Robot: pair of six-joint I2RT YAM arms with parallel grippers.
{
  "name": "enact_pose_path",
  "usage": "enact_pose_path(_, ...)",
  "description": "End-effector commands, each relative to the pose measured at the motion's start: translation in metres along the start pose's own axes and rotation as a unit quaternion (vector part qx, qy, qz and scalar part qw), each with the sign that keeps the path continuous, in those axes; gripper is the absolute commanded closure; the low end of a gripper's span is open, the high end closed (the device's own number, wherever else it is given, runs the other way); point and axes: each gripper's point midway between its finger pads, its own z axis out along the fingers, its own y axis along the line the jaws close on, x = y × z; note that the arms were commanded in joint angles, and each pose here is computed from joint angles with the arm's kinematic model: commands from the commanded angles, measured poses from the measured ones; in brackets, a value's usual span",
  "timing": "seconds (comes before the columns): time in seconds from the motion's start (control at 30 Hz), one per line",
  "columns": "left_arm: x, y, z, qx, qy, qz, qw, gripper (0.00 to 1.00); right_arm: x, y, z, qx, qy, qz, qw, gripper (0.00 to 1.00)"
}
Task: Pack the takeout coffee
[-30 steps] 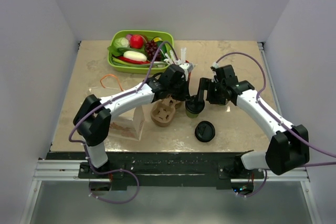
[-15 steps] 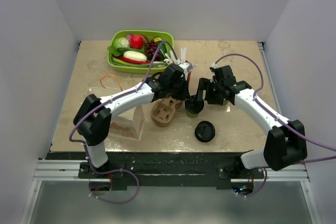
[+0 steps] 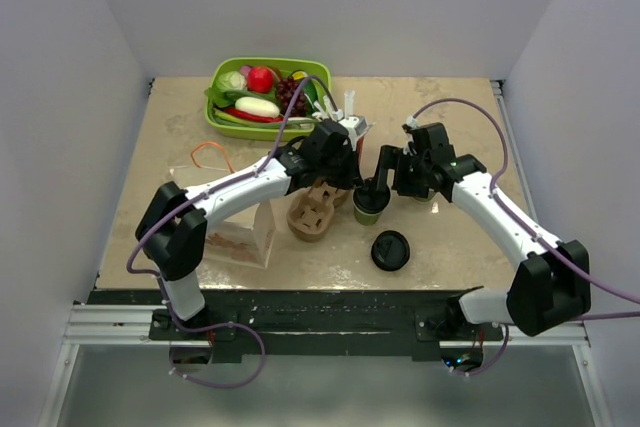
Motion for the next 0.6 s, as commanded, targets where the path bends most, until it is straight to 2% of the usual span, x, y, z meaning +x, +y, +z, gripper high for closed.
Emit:
enact_pose_path(0.0, -0.018, -0.005, -0.007, 0.006, -0.024, 0.008, 1.0, 1.0, -0.013, 0.003, -0.004, 0.002, -0.016, -0.008, 1.0, 0.15)
enact_pose_path(0.3, -0.011, 0.009, 0.002, -0.006, -0.011, 0.002, 1.0, 1.0, -0.008, -0.002, 0.009, 0.007, -0.003, -0.006, 1.0, 0.16)
enact_pose_path(0.57, 0.004, 0.003, 0.008, 0.024, 0.014, -0.003, 1.0, 1.0, -0.006, -0.004, 0.003, 0.015, -0.004, -0.003, 1.0, 0.16)
